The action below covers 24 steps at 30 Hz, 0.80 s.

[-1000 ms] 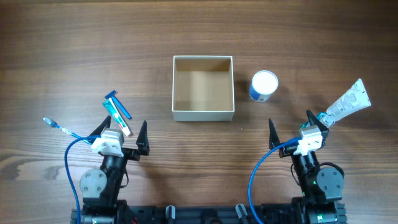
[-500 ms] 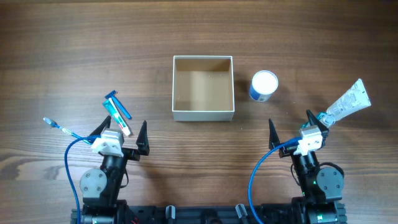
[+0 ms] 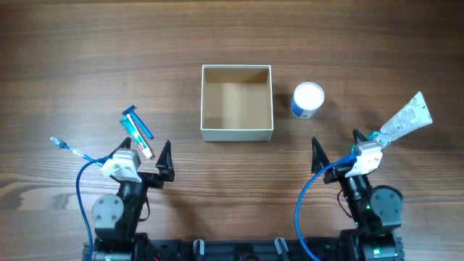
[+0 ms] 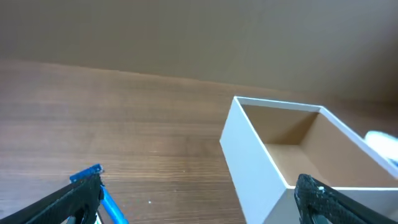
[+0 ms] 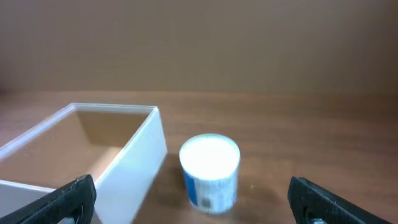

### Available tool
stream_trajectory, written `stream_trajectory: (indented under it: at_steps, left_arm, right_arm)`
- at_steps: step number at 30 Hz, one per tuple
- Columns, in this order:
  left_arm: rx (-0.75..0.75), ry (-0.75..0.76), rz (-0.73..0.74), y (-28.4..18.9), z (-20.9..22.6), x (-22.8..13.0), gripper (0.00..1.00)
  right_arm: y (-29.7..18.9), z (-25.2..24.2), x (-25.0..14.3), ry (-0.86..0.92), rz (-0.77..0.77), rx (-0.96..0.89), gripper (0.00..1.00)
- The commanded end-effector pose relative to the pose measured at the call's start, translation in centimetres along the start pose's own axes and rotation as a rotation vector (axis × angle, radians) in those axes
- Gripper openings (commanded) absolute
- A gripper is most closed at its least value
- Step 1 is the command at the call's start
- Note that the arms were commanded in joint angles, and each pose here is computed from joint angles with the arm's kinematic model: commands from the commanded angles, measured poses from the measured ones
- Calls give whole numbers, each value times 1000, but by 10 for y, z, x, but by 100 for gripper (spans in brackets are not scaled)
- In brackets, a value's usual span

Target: Pack container

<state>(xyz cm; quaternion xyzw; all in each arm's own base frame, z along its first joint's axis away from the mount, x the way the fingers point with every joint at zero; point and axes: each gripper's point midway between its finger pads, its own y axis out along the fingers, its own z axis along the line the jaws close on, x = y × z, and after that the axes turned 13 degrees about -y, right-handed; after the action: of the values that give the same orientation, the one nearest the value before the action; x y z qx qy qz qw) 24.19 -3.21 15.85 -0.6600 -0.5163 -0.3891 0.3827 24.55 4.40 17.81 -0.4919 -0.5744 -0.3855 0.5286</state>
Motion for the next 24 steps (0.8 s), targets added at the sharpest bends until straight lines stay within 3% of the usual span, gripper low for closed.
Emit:
stream_trajectory:
  at_steps: [1,6,12,15,19,24]
  left_arm:
    - [18,-89,49,-12,-19,38,100]
    - [150,-108,179,-18,-24,77,100]
    - [315,-132,437,-9,-28,107,100]
    - [356,-148,553,-3,-30,110,100]
    - [352,-165,619,2,-33,104,100]
    - [357,-167,630,4,-32,102,100]
  right_arm:
    - [-1,4,59,29,-31,71,100]
    - [24,-3,113,63,152,127,100]
    - [69,-16,140,0,538,208,100]
    - [89,-17,138,23,665,247,100]
    - [113,-5,133,39,674,340,100]
    - [131,-52,86,-18,848,67,100]
